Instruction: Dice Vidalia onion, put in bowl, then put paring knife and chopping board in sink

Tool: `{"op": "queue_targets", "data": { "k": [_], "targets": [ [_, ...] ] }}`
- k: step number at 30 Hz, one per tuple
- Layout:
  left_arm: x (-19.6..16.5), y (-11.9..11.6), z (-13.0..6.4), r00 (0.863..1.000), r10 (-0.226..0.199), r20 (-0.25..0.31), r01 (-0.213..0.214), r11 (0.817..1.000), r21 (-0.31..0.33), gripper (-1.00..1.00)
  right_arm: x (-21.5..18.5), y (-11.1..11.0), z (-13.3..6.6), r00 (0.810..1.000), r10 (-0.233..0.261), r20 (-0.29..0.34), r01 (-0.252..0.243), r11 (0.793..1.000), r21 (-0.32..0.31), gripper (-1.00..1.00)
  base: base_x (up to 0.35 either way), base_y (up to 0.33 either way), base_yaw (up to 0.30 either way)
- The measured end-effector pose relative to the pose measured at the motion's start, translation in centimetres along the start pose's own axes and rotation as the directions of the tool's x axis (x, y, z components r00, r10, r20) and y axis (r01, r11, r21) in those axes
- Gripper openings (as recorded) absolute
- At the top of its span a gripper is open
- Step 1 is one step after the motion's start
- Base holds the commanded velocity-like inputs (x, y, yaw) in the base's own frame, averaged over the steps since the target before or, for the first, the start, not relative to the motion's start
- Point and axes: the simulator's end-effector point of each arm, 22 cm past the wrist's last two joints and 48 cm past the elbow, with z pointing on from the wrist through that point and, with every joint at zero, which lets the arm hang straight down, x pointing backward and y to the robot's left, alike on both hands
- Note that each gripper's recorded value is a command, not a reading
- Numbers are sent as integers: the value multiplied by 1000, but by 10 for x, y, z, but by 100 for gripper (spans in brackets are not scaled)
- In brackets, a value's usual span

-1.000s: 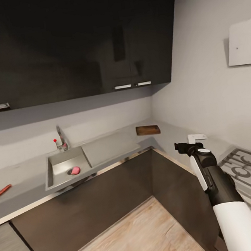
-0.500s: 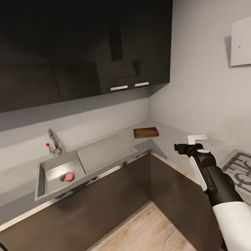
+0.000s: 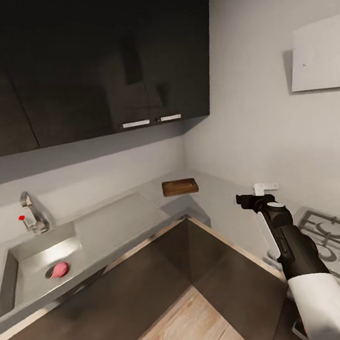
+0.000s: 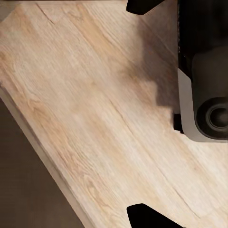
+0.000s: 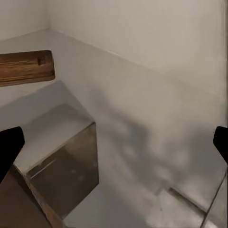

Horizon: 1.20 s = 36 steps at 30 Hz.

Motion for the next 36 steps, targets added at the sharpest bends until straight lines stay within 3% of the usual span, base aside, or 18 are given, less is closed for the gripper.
{"op": "queue_targets", "data": {
  "k": [5,11,14,17,22,26,27,31,36],
  "targets": [
    [1,0,0,1000,0,-3,0,1000,0,100,1,0,1,1000,0,-2,0,1000,-1,100,42,0,-24],
    [35,7,-10,997,2,-77,-3,1000,-10,100,9,6,3,1000,0,-21,0,1000,-10,100,3,0,-2],
    [15,9,-6,1000,3,-7,-3,1000,-14,100,10,6,3,1000,1,-23,-1,1000,-10,100,0,0,0],
    [-11,7,-13,991,2,131,0,1000,-13,100,10,6,3,1000,0,-24,0,1000,-10,100,0,0,0],
    [-15,2,-29,977,-4,215,6,1000,-9,100,11,6,4,1000,-1,-25,1,1000,-11,100,0,0,0],
    [-49,0,-29,955,-7,297,10,1000,-7,100,10,6,4,1000,-1,-24,0,1000,-12,100,0,0,0],
    [-56,0,-28,952,-8,306,10,1000,-6,100,10,6,4,1000,-1,-24,0,1000,-12,100,0,0,0],
    [-67,-1,-26,962,-9,273,10,1000,-4,100,10,6,4,1000,-1,-24,1,1000,-12,100,0,0,0],
    [-82,-2,-55,965,-10,263,11,1000,-1,100,10,6,4,1000,-1,-24,1,1000,-12,100,0,0,0]
  ]
}}
